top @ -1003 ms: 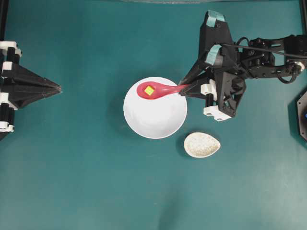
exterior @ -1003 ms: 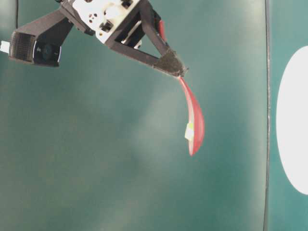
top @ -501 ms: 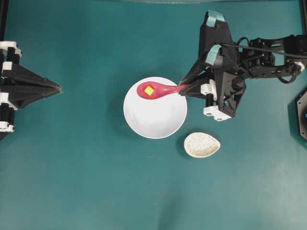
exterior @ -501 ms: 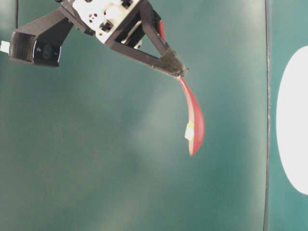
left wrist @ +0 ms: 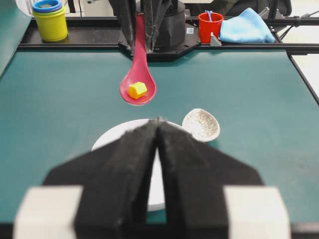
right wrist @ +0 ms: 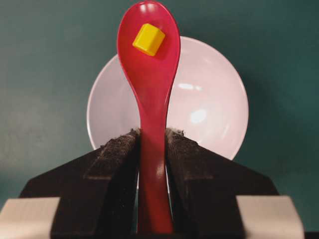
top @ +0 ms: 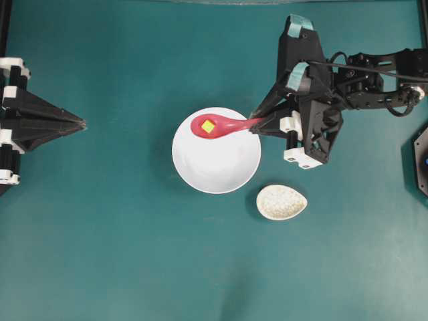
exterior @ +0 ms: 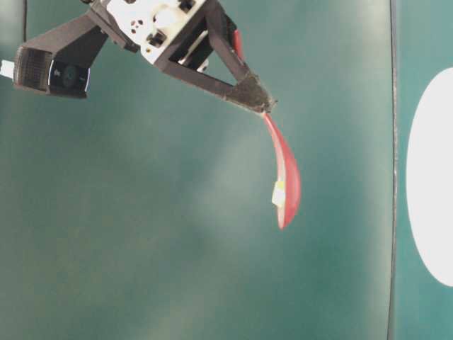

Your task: Scoop the yellow hexagonal prism block from the bowl with a spoon using the right arm.

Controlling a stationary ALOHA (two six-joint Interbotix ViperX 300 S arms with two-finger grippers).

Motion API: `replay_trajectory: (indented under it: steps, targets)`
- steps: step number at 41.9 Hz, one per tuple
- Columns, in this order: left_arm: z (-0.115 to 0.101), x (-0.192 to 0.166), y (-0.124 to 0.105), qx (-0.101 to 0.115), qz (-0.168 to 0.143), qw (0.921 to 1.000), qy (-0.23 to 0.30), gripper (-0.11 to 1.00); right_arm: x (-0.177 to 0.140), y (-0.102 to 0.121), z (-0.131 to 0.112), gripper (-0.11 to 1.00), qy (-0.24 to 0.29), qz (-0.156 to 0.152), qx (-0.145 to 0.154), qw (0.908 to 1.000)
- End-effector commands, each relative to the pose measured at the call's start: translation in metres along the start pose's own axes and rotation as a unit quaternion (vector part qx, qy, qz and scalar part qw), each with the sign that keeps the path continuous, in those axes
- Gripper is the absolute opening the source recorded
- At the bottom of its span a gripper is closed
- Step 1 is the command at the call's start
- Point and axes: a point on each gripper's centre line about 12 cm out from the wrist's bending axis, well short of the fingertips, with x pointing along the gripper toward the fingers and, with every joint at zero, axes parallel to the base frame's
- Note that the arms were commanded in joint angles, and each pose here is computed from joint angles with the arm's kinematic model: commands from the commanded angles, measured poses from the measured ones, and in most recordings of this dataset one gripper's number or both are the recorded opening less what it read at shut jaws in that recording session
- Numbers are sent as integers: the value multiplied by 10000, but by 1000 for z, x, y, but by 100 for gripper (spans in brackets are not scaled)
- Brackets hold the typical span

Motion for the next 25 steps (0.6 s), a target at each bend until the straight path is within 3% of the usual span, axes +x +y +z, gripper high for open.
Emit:
replay_trajectory:
  steps: [1,25]
  targets:
    - [12,2,1,15,10,9999,-153,6,-11,3,15,24,-265,28,-34,9996]
    - [12,2,1,15,10,9999,-153,6,-11,3,15,24,-273,27,-34,9996]
